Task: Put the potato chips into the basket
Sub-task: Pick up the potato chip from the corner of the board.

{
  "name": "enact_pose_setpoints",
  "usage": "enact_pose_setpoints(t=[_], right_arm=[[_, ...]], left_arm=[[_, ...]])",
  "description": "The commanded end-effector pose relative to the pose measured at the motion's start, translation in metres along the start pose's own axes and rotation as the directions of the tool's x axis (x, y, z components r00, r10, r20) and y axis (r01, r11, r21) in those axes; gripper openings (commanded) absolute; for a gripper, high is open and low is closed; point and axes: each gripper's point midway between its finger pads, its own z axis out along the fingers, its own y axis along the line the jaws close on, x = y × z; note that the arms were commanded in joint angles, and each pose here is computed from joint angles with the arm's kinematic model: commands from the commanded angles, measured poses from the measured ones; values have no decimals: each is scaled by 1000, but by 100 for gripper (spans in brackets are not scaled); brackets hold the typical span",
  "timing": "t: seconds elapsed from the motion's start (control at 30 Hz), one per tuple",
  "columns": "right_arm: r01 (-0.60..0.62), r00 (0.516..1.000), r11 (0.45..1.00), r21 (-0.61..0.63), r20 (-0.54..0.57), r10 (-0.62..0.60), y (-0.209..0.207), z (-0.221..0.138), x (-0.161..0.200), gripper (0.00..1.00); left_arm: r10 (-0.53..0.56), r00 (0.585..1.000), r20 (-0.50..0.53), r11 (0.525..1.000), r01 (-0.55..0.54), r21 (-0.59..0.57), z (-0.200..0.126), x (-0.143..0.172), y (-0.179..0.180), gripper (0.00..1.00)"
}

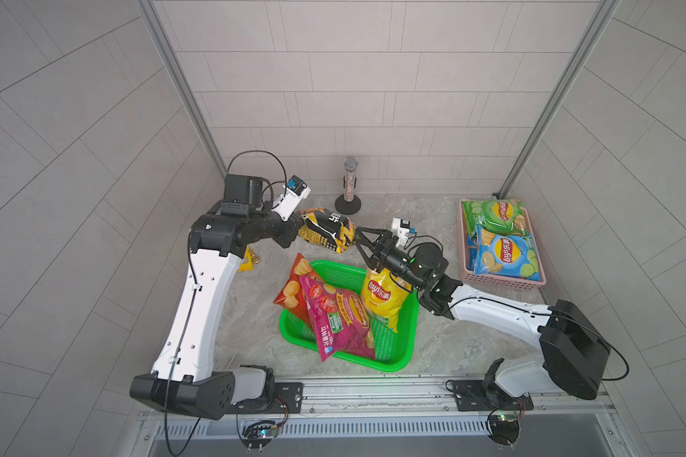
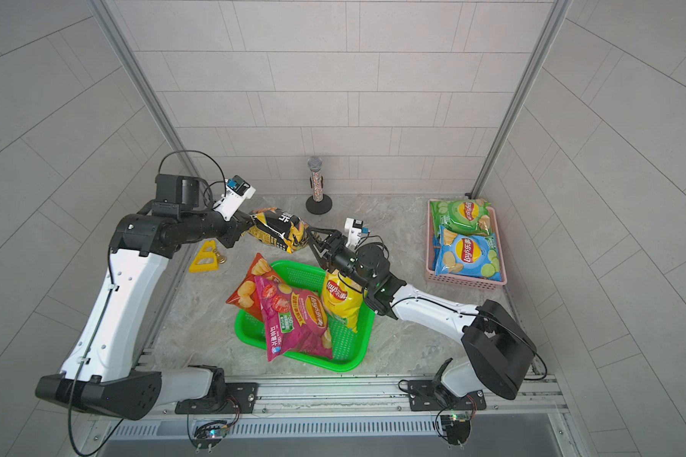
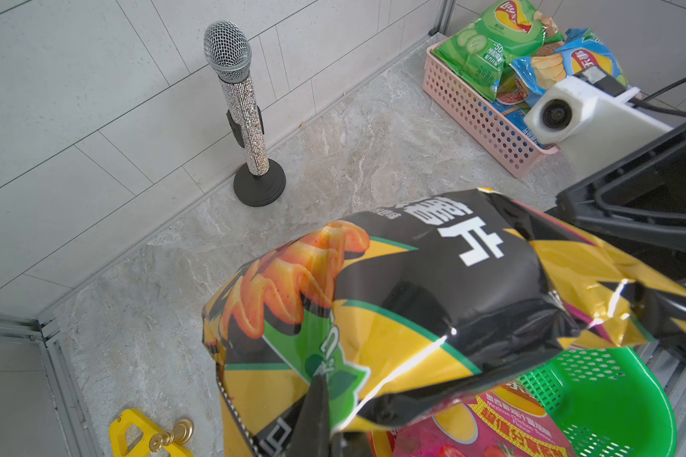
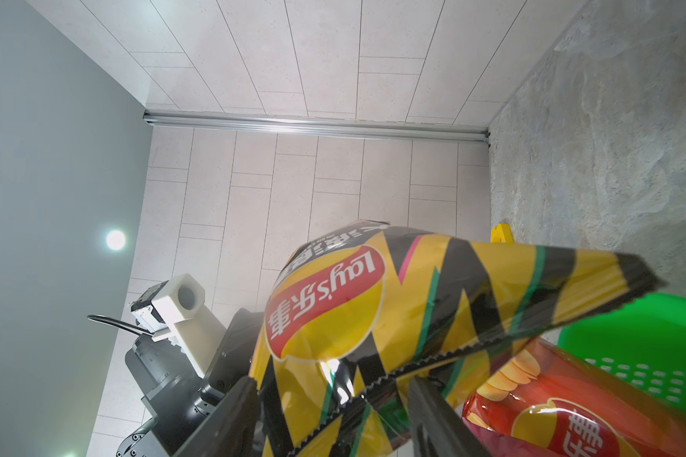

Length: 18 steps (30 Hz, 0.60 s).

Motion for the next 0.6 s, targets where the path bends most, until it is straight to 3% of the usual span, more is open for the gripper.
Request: enact_pose_setpoints(t=[0.0,0.37,0.57], right_arm=[[0,1000,1000,-25,-30,-1,6,-2,10,65],[-20,1000,1000,-5,-23,20,-9,-7,12,67],[-23,1000,999,-31,-1,23,-3,-4,6,67]], left_arm=[[14,999,34,999,-12,-32,-2,-11,4,0],[8,999,51,998,-5,-58,-6,-16,7,0],[42,997,66,999,-42,1,-11,-13,-8,0]])
